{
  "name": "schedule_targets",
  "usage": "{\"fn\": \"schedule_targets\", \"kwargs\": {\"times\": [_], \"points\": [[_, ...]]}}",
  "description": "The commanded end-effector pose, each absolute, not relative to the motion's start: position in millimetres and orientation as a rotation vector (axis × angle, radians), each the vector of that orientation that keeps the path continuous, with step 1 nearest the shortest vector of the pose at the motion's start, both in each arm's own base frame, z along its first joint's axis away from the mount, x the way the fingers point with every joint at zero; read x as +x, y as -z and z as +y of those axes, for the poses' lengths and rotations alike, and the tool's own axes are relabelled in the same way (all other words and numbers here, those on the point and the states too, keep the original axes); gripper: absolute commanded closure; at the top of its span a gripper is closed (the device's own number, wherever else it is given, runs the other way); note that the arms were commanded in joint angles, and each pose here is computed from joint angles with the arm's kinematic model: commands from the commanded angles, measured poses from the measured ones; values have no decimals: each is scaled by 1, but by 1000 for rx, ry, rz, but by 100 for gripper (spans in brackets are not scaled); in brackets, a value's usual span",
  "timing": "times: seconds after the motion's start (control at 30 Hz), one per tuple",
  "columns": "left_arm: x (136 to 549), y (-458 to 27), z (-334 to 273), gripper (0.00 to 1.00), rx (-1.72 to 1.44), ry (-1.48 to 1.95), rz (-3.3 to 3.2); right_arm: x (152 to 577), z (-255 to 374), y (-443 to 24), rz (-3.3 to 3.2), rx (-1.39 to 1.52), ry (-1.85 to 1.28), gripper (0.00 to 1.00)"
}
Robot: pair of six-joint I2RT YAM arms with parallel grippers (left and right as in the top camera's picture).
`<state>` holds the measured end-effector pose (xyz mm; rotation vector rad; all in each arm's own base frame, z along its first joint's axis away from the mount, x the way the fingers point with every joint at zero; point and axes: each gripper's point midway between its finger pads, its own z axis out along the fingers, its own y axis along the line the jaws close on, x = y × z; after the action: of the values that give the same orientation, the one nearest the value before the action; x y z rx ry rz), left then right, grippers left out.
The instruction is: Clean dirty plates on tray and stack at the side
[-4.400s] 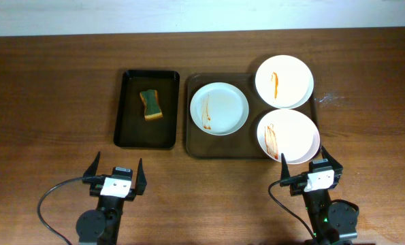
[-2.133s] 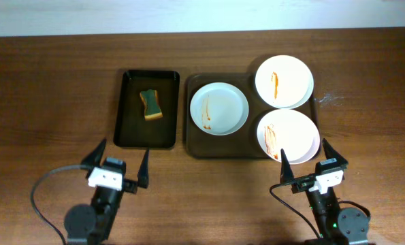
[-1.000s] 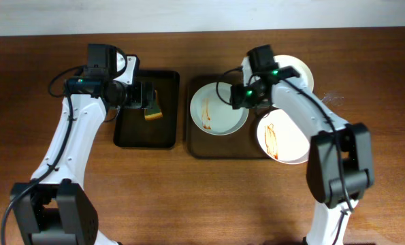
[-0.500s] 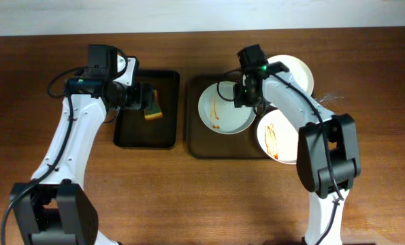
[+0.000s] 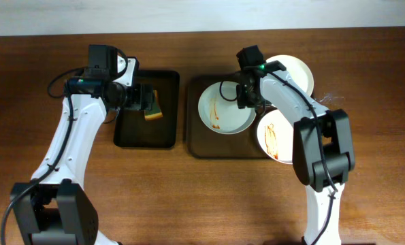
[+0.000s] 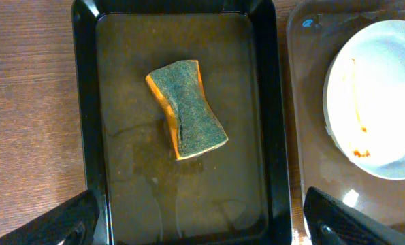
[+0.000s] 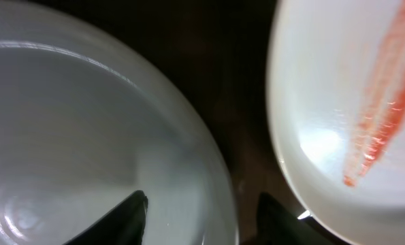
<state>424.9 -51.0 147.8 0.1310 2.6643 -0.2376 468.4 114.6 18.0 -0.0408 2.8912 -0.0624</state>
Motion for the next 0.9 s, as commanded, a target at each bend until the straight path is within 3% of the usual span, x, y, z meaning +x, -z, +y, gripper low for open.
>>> {"fn": "schedule_targets", "kwargs": {"times": [0.0,0.13,0.27,0.37,0.63,0.8,0.87], "points": [[429,-155,-49,2,118,228,2646,458,120,0,2954,9,-5,65],[429,-155,-48,1,118,227,2646,446,134,11,3005,13,-92,71],[429,-154,-47,9,116,219,2649,436,146,13,3027,-99,-79,88],[430,-151,-50,14,154,226,2651,434,151,13,3023,-197,-73,93],[467,-72,-57,16,143,221,2705,437,158,13,3002,-246,-125,93],[491,-36,-69,42,-41,144,2682,441,159,13,2988,-245,-130,93],[490,-25,-65,45,-175,-22,2677,441,159,13,2988,-245,-130,93]]}}
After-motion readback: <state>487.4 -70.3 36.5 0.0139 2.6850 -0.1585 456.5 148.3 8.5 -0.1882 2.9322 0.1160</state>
